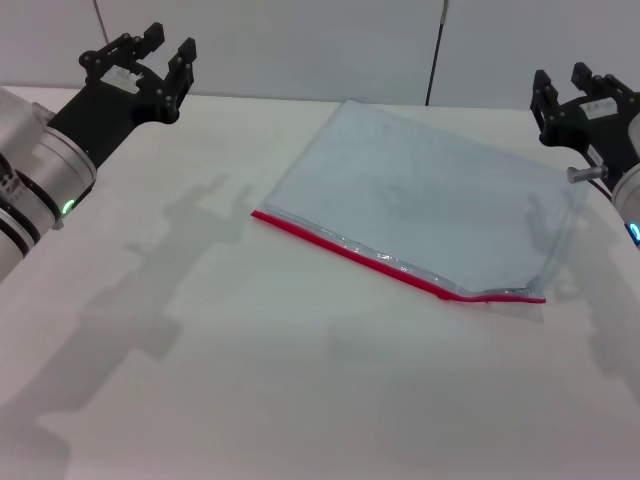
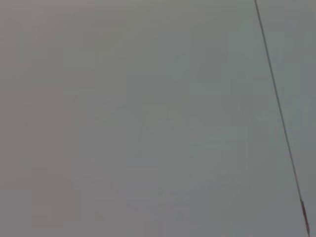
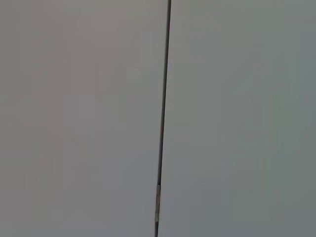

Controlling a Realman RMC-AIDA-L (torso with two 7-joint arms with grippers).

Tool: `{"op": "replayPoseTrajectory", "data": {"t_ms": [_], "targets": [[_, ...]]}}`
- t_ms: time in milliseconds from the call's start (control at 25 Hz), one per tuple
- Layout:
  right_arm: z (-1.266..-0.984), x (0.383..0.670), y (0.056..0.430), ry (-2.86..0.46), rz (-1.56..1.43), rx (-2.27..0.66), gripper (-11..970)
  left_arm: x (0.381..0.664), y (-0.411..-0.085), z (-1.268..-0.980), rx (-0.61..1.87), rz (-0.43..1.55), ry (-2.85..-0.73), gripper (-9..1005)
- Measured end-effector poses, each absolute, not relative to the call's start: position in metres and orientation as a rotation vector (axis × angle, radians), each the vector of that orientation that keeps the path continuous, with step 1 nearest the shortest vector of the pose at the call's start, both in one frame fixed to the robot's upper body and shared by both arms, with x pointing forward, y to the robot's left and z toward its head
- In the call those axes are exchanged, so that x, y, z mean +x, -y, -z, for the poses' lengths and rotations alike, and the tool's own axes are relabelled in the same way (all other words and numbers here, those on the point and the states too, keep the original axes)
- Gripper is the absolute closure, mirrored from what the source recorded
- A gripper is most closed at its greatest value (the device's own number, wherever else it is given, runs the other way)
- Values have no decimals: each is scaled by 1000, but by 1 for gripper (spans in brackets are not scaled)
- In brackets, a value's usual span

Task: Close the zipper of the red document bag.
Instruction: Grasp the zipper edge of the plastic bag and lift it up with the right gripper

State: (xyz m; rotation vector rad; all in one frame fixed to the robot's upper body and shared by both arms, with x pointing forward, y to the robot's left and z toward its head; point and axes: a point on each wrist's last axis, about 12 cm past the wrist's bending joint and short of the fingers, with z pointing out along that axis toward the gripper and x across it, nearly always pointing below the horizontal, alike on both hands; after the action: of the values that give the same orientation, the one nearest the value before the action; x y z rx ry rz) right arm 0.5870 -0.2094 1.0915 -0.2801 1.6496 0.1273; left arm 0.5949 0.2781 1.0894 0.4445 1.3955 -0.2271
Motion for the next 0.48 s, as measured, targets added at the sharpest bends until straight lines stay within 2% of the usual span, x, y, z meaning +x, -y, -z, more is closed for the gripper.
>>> {"op": "replayPoseTrajectory", "data": {"t_ms": [480], "targets": [[-1094, 588, 212, -1635, -121, -257, 533, 595, -278, -1090, 445, 227, -1394, 602]]}}
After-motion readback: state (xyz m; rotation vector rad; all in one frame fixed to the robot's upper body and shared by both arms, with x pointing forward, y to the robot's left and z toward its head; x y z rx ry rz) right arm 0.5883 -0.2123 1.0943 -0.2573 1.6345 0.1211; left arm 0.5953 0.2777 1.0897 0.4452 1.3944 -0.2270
